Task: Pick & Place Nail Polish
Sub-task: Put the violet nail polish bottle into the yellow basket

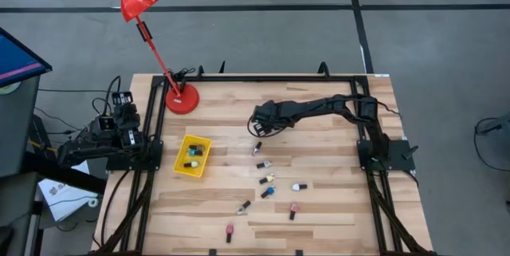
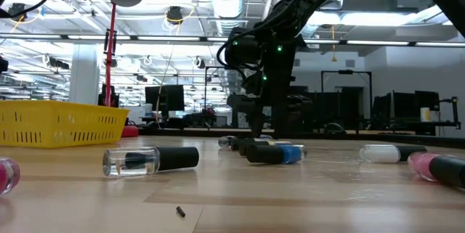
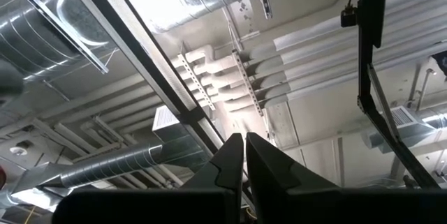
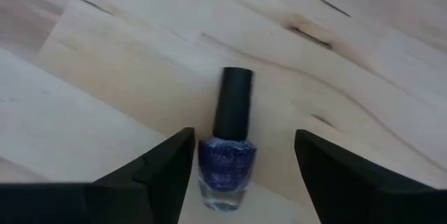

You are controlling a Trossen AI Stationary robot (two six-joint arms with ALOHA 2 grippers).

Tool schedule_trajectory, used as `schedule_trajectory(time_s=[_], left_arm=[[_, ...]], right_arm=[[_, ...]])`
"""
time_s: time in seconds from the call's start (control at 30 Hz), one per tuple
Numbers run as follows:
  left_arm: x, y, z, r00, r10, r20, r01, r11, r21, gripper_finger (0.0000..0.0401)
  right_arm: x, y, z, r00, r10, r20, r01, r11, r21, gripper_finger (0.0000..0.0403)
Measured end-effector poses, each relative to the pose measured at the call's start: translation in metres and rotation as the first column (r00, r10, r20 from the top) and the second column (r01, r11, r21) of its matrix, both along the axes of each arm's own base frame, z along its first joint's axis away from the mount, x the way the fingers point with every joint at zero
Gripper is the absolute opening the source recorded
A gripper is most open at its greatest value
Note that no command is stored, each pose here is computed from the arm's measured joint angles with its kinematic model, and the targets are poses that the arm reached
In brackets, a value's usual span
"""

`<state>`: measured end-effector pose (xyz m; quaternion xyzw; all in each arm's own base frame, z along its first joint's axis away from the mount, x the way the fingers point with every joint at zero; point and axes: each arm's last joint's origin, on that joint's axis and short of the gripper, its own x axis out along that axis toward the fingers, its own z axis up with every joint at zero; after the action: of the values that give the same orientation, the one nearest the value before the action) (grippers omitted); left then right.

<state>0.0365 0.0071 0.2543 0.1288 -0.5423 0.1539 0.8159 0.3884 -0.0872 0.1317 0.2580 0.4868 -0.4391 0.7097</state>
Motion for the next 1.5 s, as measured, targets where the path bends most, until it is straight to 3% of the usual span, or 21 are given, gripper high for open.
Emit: schedule_trajectory(time_s=[0.2,0.57,1.1,1.5], left_arm=[[0.0,0.0,0.0,1.0,0.0,0.0,0.0,1.0,0.0,0.0014],[0.0,0.0,0.0,1.0,0.0,0.0,0.0,1.0,0.0,0.0014],[0.0,0.0,0.0,1.0,0.0,0.0,0.0,1.0,0.0,0.0014],[0.0,0.0,0.0,1.0,0.0,0.0,0.0,1.0,0.0,0.0014]], right_arm=[[-0.002,0.002,-0.004,1.0,0.014,0.006,-0.014,1.0,0.014,0.0205],[-0.001,0.011,-0.004,0.995,0.095,-0.019,-0.095,0.995,0.008,0.0106],[0.008,0.02,-0.001,0.979,0.201,-0.021,-0.201,0.978,-0.058,0.0108],[0.044,0.043,0.044,0.926,0.366,0.09,-0.344,0.919,-0.192,0.0109]])
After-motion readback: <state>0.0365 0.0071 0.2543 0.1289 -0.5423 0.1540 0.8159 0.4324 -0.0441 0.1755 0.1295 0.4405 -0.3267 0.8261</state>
